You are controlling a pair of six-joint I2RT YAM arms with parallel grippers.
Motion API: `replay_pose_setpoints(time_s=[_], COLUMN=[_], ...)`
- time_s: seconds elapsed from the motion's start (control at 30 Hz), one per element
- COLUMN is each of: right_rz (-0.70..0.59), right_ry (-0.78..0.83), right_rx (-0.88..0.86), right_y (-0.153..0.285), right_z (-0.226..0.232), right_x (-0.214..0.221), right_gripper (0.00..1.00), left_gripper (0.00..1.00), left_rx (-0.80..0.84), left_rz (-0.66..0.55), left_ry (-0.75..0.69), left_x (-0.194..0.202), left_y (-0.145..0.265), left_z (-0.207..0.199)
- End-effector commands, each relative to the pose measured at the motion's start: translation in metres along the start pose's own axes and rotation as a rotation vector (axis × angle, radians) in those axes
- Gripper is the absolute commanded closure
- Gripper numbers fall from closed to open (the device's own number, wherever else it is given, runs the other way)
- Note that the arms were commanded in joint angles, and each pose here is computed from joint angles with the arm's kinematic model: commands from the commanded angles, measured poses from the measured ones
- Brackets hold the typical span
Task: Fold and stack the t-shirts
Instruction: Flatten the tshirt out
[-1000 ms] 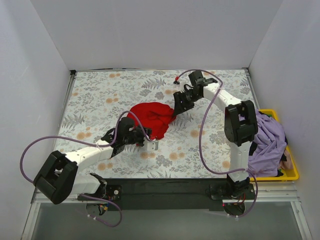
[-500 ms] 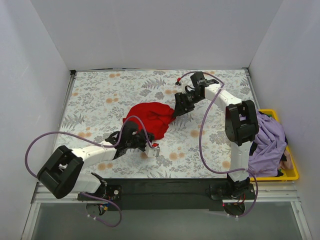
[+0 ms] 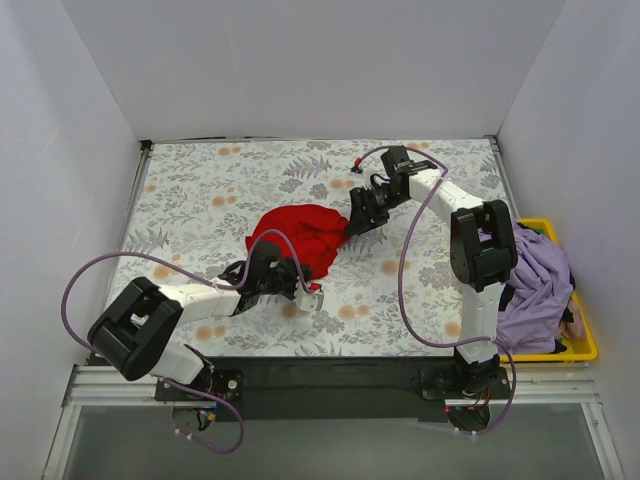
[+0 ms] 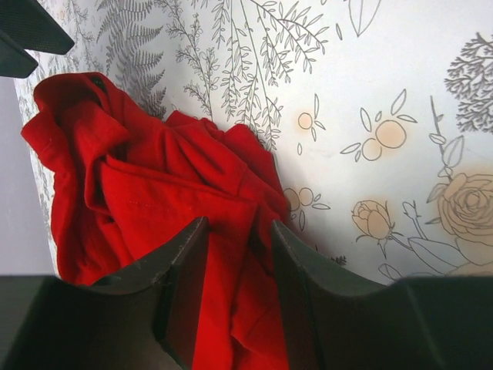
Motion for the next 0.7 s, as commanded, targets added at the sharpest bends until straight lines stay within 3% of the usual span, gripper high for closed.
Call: replay_pose_setpoints(time_s=[0.0, 0.27, 0.43, 0.67], right_rz=[-0.007, 0.000, 0.001, -0.009], right_ry=[0.005, -0.001, -0.006, 0.000], right_rx=[-0.020, -0.022, -0.025, -0.055], right_y=[0.002, 0.000, -0.001, 0.000], right_z=[0.005, 0.004, 0.003, 0.008], right_x=[0.001, 0.001, 0.002, 0.002], right_gripper=[0.40, 0.40, 0.39, 0.32], left_gripper=[0.64, 0.80, 1.00, 1.00], left_rx=[-0.073, -0.115, -0.117, -0.213], left_rz=[-0.039, -0.053, -0.096, -0.111], left_ry=[-0.025, -0.006, 0.015, 0.193], left_x=[-0.012, -0.017, -0.028, -0.048], left_y=[-0.004, -0.005, 0.003, 0.031], left_z=[0.024, 0.037, 0.042, 0.079])
Point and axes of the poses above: each gripper's point midway between its finger pads, its own y axis back along the fingers, its own z axis along the line the jaws close on, x = y × z, the point moved 8 cm from there along y, back along the fingers, and after that the axes turned 7 degrees about y, right-handed, at the moved point
